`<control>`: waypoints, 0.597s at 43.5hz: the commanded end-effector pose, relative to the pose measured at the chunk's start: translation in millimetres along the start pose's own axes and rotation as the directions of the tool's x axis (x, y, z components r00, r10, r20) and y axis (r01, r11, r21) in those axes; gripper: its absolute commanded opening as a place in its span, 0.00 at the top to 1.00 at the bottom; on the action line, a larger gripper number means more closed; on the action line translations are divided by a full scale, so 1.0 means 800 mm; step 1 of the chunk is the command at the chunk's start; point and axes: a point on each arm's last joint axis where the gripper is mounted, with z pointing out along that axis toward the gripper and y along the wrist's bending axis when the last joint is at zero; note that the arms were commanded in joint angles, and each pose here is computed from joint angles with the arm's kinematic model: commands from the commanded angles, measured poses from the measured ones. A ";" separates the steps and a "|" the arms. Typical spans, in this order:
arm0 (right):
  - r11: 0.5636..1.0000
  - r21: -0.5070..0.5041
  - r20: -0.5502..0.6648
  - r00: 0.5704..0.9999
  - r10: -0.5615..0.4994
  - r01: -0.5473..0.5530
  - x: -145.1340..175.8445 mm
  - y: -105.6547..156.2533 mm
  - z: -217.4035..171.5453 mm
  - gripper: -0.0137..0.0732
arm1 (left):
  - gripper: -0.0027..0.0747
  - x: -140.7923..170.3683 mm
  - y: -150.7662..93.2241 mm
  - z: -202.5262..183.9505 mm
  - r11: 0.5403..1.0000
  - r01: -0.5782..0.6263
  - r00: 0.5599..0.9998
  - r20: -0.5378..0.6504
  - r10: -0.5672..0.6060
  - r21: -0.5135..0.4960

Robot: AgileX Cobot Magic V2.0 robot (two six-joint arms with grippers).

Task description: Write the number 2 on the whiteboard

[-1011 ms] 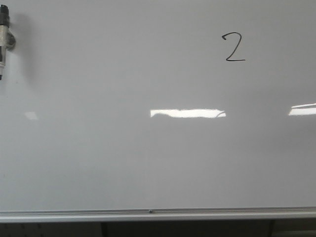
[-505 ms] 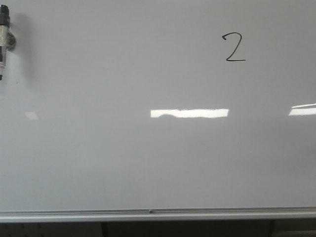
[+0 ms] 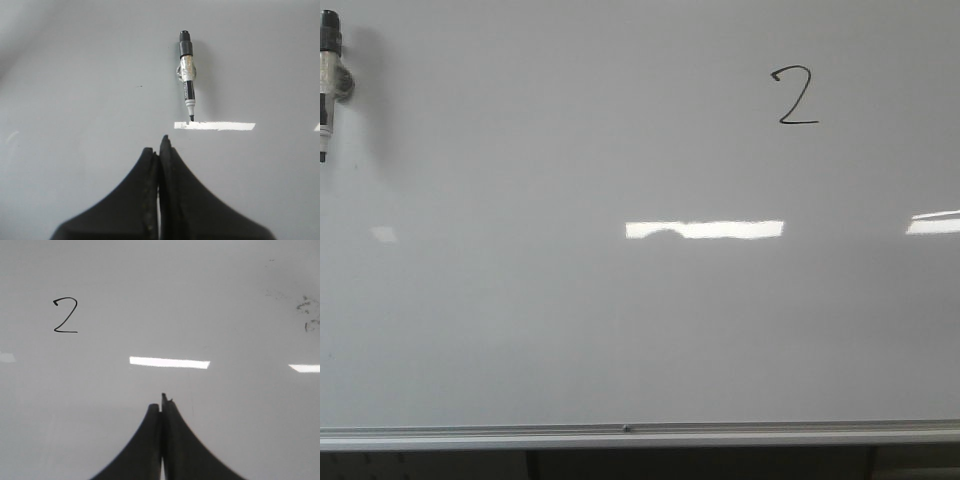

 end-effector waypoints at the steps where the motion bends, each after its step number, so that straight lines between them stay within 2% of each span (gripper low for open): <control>1: 1.000 -0.016 0.121 0.993 0.006 -0.004 -0.014 0.001 -0.003 0.92 | 0.99 0.004 0.001 -0.001 1.000 0.005 0.997 0.075 -0.005 -0.002; 26: 0.999 -0.031 0.141 0.990 0.009 -0.005 -0.016 0.002 -0.003 0.92 | 0.99 0.004 0.001 -0.001 1.000 0.005 0.997 0.075 -0.005 -0.002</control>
